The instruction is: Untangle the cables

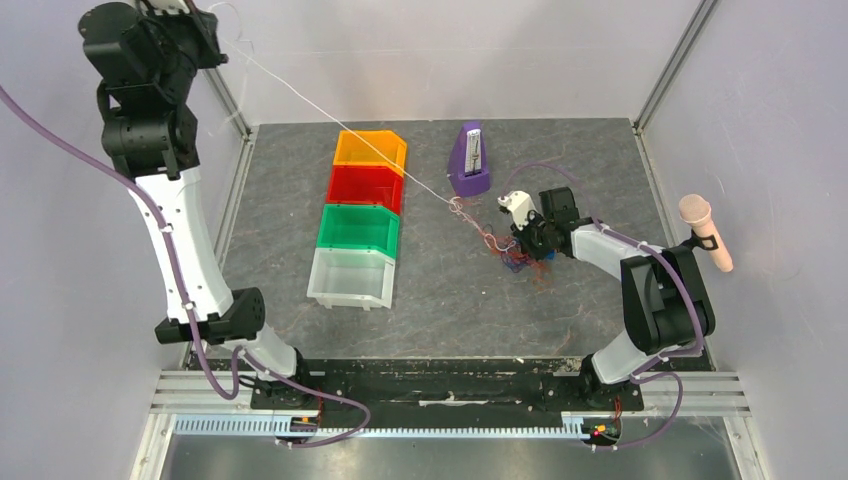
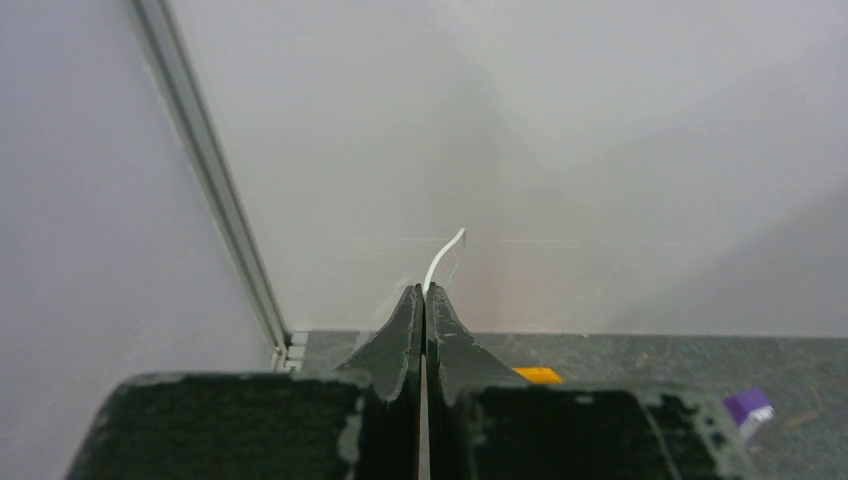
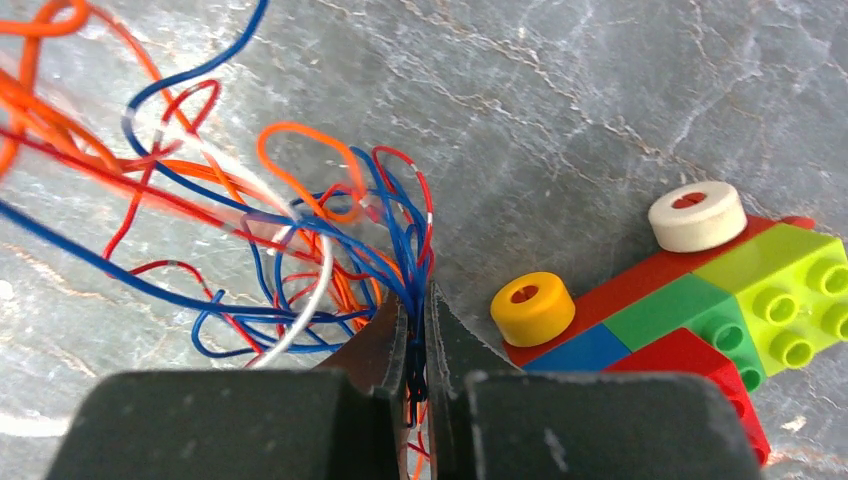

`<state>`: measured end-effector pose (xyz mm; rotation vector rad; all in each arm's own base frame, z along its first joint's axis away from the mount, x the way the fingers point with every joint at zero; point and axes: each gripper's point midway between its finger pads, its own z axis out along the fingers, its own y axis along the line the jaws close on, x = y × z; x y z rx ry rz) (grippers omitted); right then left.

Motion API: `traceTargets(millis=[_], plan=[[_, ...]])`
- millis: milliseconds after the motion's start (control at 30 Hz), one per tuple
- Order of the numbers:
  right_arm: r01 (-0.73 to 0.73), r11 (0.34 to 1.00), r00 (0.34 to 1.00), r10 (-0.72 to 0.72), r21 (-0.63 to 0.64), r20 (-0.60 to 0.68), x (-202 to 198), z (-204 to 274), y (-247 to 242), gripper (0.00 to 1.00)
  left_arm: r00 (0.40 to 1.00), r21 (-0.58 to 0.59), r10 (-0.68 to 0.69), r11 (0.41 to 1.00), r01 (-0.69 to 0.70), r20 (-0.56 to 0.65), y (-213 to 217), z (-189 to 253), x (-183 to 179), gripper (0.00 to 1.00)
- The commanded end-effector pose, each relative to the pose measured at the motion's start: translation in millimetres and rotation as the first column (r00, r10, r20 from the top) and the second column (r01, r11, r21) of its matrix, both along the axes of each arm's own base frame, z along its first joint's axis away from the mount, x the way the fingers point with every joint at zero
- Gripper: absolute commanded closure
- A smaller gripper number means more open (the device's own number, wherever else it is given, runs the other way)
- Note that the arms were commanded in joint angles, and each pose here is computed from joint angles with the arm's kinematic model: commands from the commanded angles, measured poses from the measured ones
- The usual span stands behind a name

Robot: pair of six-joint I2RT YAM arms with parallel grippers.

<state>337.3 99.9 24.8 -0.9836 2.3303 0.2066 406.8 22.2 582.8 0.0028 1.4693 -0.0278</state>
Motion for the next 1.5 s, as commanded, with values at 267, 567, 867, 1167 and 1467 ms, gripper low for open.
traceTargets(millis=[267, 567, 867, 1167, 1467], plan=[[0.123, 0.987, 0.992, -0.12, -0.108, 0.029, 7, -13, -40, 1.0, 0.977, -0.086, 0.156, 0.986, -0.144, 0.148, 63, 41, -11, 0.98], [0.097, 0.99, 0.995, -0.096, -0.105, 0.008, 4, -12, -38, 1.0, 0.965, -0.093, 0.157, 0.986, -0.14, 0.209, 68, 60, -12, 0.98], [-0.016, 0.983, 1.0, 0.017, 0.184, -0.002, 8, 44, 22, 0.8, 0.962, -0.115, -0.106, 0.984, 0.139, 0.252, 19, 61, -10, 0.98], [-0.029, 0.977, 0.999, 0.035, 0.21, -0.022, 7, 59, 29, 0.45, 0.897, -0.14, -0.234, 0.942, 0.304, 0.374, -1, 85, -3, 0.98], [-0.041, 0.97, 0.999, 0.043, 0.24, -0.003, 2, 77, 33, 0.08, 0.796, -0.169, -0.516, 0.795, 0.582, 0.316, -61, 70, -51, 0.98]])
